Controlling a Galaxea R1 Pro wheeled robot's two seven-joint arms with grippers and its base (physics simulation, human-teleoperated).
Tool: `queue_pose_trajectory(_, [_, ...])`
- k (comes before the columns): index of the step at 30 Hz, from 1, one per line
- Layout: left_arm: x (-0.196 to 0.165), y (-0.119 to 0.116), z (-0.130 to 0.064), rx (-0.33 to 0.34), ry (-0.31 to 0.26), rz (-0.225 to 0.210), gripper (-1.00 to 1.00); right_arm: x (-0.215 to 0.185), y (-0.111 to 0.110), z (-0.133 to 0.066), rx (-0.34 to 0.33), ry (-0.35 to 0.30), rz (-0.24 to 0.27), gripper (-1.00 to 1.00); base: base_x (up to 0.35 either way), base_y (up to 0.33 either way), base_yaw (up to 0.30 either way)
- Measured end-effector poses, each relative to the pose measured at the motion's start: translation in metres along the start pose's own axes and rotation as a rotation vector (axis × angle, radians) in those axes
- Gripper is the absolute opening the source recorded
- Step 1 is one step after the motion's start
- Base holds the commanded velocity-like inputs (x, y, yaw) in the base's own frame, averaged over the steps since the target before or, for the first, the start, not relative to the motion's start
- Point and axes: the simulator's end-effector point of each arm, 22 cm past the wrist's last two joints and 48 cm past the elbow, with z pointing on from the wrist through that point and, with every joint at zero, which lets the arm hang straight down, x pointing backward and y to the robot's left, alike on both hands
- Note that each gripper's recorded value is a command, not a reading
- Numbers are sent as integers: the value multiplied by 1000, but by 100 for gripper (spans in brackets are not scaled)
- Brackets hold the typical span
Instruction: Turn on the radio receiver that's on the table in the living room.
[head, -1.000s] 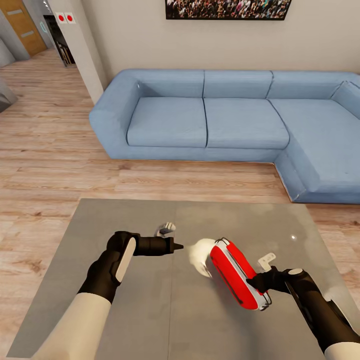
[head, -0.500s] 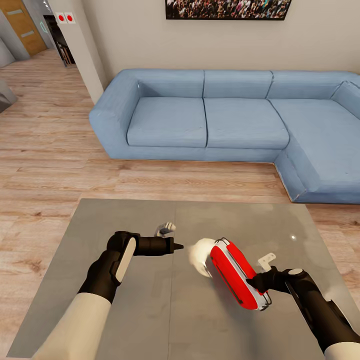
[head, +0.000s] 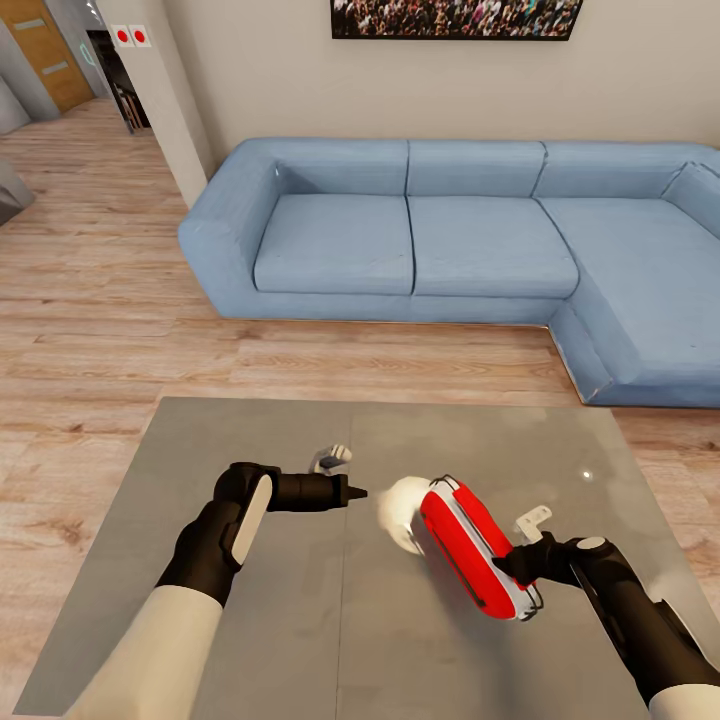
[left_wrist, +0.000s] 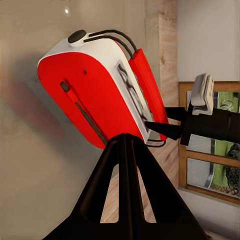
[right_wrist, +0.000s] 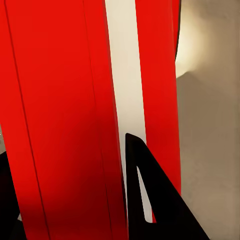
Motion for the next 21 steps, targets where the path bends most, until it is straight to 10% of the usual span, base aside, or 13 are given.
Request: queue_pose_trajectory(21, [0,0,0,0,0,0,-100,-5,0,1,1,-29,-20,-100,0,0,0])
